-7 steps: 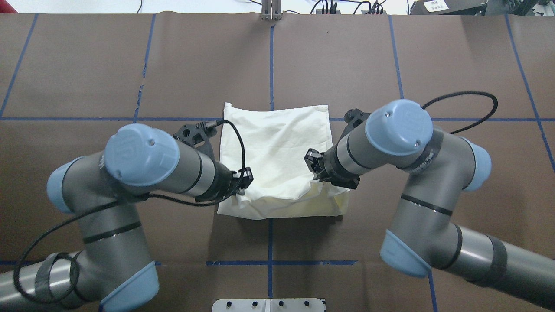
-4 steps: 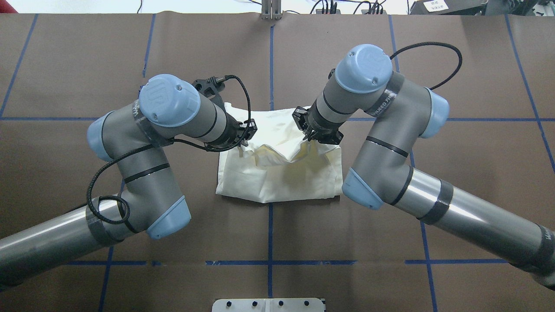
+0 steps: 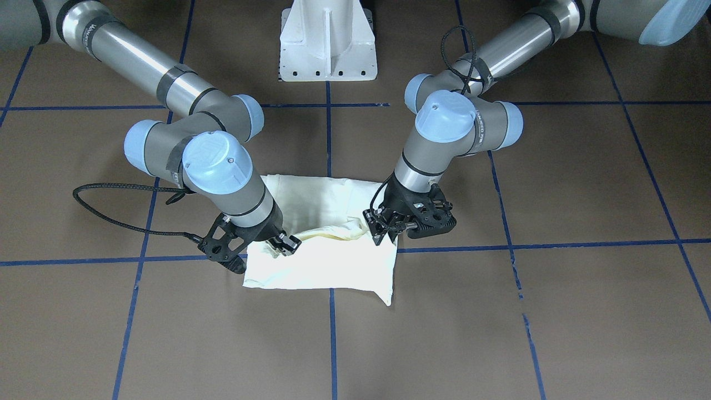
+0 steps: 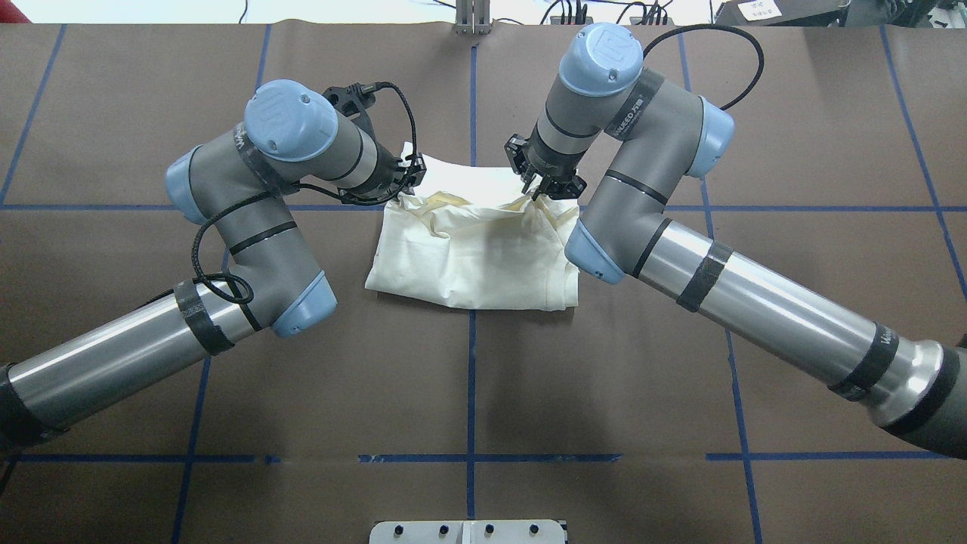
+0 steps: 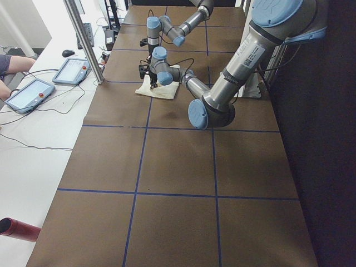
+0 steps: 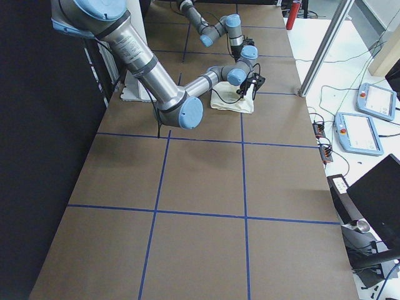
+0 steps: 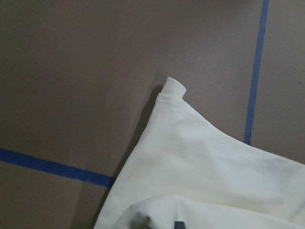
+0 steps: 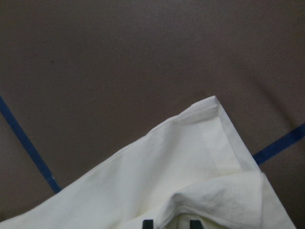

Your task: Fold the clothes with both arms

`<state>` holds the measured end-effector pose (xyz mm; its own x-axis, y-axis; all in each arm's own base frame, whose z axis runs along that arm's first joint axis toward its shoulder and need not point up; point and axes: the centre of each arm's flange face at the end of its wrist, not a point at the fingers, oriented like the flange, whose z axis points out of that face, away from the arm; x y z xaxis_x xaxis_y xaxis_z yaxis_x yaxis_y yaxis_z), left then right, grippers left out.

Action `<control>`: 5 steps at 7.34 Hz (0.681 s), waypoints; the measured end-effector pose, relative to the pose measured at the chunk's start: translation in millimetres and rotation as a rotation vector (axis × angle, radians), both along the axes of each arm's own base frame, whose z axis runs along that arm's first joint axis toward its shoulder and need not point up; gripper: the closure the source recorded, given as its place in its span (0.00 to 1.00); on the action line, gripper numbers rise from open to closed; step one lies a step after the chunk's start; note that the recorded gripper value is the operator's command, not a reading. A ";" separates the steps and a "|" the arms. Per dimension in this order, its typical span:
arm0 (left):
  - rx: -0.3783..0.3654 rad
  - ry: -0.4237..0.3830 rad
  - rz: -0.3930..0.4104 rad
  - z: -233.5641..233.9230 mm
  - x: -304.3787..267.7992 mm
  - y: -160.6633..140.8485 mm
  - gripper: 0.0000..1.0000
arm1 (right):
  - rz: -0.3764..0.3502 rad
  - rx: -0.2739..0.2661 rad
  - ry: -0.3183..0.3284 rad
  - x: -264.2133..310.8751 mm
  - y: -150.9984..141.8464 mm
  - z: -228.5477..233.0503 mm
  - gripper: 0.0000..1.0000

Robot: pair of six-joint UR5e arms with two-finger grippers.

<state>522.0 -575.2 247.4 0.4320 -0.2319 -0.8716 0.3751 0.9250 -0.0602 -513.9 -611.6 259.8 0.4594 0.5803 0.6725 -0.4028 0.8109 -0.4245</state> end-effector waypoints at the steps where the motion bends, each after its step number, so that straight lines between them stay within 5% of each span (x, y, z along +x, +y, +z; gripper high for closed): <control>1: 0.010 -0.006 -0.006 -0.2 -6.7 -14.8 0.00 | -0.017 0.002 -0.007 13.9 -12.3 4.2 0.00; 3: -0.013 0.016 0.051 4.0 -35.2 -29.4 0.00 | -0.074 0.029 -0.047 27.1 -14.2 -7.5 0.00; 5: -0.027 0.048 0.111 17.2 -72.6 -12.4 0.00 | -0.130 0.075 -0.087 18.8 15.9 -36.6 0.00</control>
<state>449.3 -587.6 264.6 0.4144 -0.2084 -0.8859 0.2663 0.9586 -0.1009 -495.1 -595.7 223.2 0.4654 0.4662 0.7523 -0.2567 0.8846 -0.3894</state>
